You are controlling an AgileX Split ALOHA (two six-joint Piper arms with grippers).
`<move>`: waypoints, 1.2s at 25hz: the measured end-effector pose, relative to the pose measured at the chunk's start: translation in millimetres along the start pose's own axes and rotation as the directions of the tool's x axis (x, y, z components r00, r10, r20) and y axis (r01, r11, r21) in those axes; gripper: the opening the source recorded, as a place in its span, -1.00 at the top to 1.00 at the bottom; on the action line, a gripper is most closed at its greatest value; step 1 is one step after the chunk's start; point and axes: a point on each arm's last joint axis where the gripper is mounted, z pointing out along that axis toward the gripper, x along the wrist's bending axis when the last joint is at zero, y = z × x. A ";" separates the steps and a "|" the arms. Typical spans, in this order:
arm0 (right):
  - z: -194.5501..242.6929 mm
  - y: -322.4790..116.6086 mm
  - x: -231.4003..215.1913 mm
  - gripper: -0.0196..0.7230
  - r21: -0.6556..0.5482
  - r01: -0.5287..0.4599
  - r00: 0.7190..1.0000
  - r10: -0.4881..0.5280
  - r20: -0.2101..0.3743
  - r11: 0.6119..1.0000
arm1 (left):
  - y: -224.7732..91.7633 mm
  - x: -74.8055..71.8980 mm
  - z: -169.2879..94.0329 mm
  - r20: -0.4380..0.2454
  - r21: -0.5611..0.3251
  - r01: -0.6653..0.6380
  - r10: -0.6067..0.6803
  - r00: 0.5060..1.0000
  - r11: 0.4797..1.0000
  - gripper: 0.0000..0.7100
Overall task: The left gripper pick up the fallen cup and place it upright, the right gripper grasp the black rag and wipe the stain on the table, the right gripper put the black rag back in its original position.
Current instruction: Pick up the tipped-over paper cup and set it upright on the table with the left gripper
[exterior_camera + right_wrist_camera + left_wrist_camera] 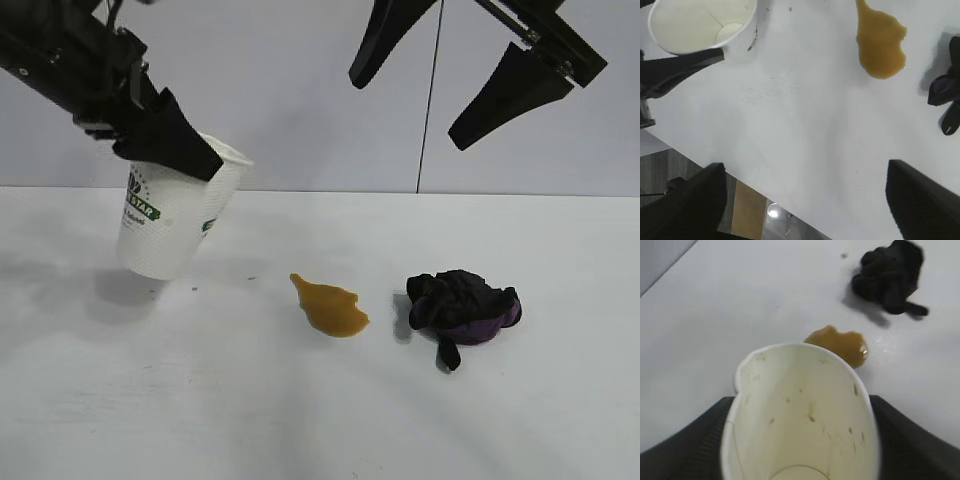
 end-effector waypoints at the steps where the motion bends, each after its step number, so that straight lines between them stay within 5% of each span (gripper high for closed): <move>1: 0.0 -0.2 0.0 -0.67 0.003 0.000 1.000 0.000 0.000 1.000 | 0.3 2.3 -5.1 0.017 -0.048 -0.015 0.016 1.000 0.999 -0.41; 4: 0.0 -0.8 0.0 -0.67 0.009 0.000 1.000 0.000 0.000 1.000 | -3.0 9.7 -18.0 0.018 -0.196 -0.032 0.036 0.999 0.980 -0.41; 11: 0.0 -1.2 0.0 -0.67 0.013 0.000 1.000 0.000 0.000 1.000 | -45.7 25.6 -37.9 -0.141 -0.319 -0.053 0.007 0.990 0.946 -0.41; 17: 0.0 -1.1 0.0 -0.67 0.012 0.000 1.000 0.000 0.000 1.000 | -83.8 12.3 -27.2 -0.168 -0.260 -0.148 0.106 0.980 0.954 -0.41; 25: 0.0 -1.0 0.0 -0.67 0.011 0.000 1.000 0.000 0.000 1.000 | -116.9 15.8 1.5 -0.078 -0.255 -0.055 0.036 0.996 0.965 -0.41; 30: 0.0 -0.7 0.0 -0.67 0.008 0.000 1.000 0.000 0.000 1.000 | -118.3 16.4 2.4 -0.089 -0.248 -0.085 0.064 0.994 0.965 -0.41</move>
